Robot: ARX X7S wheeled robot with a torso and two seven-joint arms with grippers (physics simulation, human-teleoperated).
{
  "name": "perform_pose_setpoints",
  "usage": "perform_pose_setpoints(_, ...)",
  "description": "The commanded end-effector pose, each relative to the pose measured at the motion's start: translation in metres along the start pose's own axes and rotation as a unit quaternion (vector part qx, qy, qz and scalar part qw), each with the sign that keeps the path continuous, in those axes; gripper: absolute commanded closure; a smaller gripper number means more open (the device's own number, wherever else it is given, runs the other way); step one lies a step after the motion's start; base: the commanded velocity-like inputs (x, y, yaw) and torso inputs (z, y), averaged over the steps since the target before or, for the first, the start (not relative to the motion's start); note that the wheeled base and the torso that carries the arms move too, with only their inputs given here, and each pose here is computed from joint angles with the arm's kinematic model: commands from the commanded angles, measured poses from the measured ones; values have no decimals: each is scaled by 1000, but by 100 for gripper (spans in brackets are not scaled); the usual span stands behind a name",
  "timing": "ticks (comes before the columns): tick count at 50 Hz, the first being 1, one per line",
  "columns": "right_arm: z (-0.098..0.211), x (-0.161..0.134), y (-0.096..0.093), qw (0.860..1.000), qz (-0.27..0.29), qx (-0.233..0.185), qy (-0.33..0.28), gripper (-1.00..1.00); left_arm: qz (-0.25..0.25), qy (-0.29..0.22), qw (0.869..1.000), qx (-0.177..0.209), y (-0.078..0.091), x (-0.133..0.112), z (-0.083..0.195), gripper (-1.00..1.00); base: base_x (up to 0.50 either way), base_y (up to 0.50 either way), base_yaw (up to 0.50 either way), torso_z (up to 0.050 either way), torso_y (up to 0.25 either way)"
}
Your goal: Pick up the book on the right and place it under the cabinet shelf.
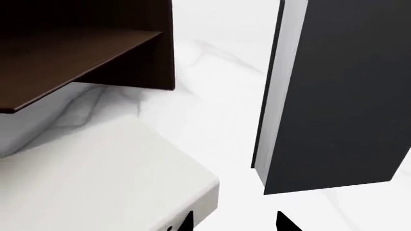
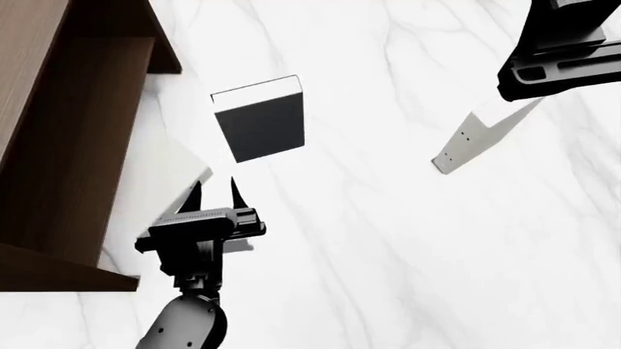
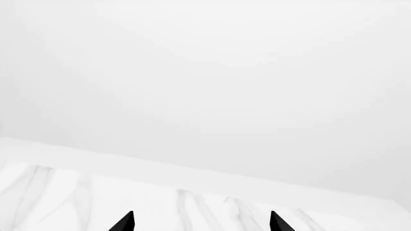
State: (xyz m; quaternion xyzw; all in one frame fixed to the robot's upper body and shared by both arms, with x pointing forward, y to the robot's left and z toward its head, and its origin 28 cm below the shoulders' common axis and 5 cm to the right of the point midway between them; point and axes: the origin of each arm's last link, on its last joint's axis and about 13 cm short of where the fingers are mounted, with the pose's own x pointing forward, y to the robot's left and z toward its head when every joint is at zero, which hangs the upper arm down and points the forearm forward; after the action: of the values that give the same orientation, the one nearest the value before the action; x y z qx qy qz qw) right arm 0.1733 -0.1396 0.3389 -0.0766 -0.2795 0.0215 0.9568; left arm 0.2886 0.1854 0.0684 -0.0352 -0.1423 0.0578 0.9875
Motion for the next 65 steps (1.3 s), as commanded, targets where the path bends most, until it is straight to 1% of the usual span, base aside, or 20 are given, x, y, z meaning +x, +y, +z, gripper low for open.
perform_pose_setpoints(1,1,-1,0,1000,-1,-1,-1,-100,69,64,995,-37,30,10,-13,-100,0,0,0,0,-10)
perform_pose_setpoints(21,6,-2,-1,1000,-3,-7,-3,-100,98,60,993,-31,41,22,-13,-100,3,3,3,-2,-5)
perform_pose_setpoints(30,6,-1,-1,1000,-2,-8,-2,-100,129,51,990,-28,53,30,-10,-100,3,3,4,-1,-5)
perform_pose_setpoints(38,8,-2,0,1000,-2,-11,-3,-100,147,49,988,-25,60,32,-10,-100,0,1,2,-1,-5)
perform_pose_setpoints(50,9,-6,-2,1000,-7,-14,-4,-100,167,56,984,-21,65,38,-18,-100,3,3,4,-2,-5)
perform_pose_setpoints(65,11,-8,-4,1000,-15,-16,-5,-100,187,60,980,-24,71,47,-20,-100,1,1,1,-2,-7)
